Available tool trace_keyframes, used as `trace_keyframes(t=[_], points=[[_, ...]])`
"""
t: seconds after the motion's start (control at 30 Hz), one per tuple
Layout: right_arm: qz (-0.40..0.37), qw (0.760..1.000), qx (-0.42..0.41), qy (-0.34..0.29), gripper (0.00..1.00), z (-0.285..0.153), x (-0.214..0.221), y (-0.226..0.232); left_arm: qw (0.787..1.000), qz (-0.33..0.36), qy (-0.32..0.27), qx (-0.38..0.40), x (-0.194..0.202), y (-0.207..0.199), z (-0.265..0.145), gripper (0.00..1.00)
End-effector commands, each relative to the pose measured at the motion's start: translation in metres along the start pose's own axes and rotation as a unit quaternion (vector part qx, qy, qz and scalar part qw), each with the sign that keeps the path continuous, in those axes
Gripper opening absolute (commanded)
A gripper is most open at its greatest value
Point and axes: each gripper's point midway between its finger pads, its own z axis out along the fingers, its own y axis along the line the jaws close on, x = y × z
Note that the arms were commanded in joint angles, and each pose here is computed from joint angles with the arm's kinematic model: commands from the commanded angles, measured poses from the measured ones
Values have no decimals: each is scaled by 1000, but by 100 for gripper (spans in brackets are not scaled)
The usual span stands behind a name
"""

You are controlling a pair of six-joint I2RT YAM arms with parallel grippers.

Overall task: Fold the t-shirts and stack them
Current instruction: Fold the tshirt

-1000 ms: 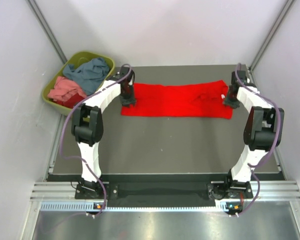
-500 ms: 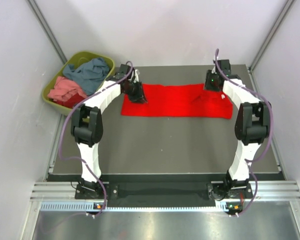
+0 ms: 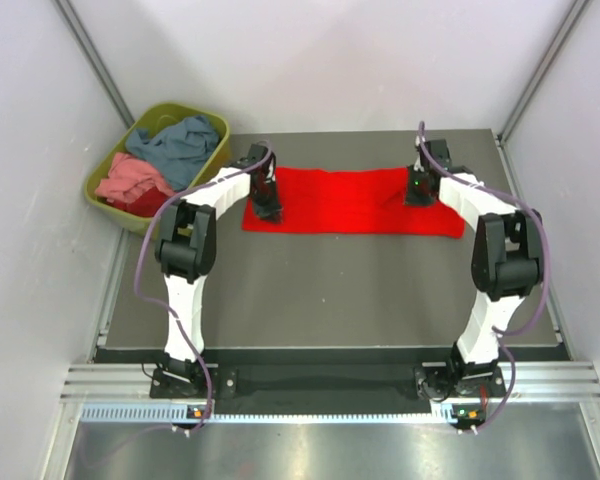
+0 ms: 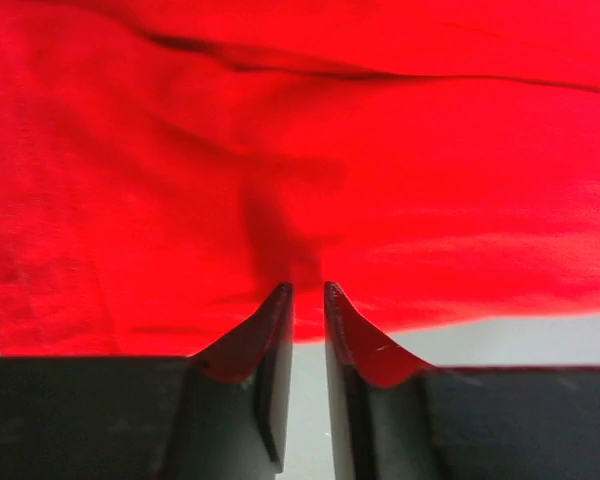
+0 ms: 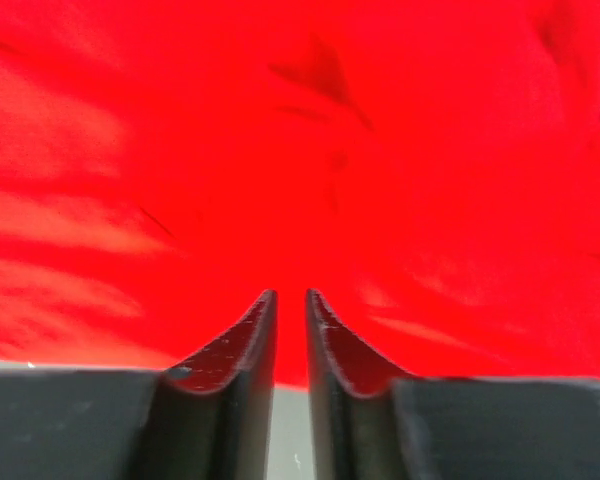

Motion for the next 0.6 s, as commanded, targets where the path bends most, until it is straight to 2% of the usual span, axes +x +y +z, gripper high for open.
trace_keyframes(t=[0.0,0.3,0.5,0.57], points=[[20,999,32,-35,17,-23,-9,-10,999,4,-10,-49,-8,17,6,23],[84,993,81,-10,10,-17,10,-65,994,9,-30,-108,-20,38,11,0],[91,989,114,35,7,4,34,-86,986,-9,1,-168,2,65,19,0],[112,982,142,54,7,2,46,-108,983,-15,9,-182,13,73,19,0]])
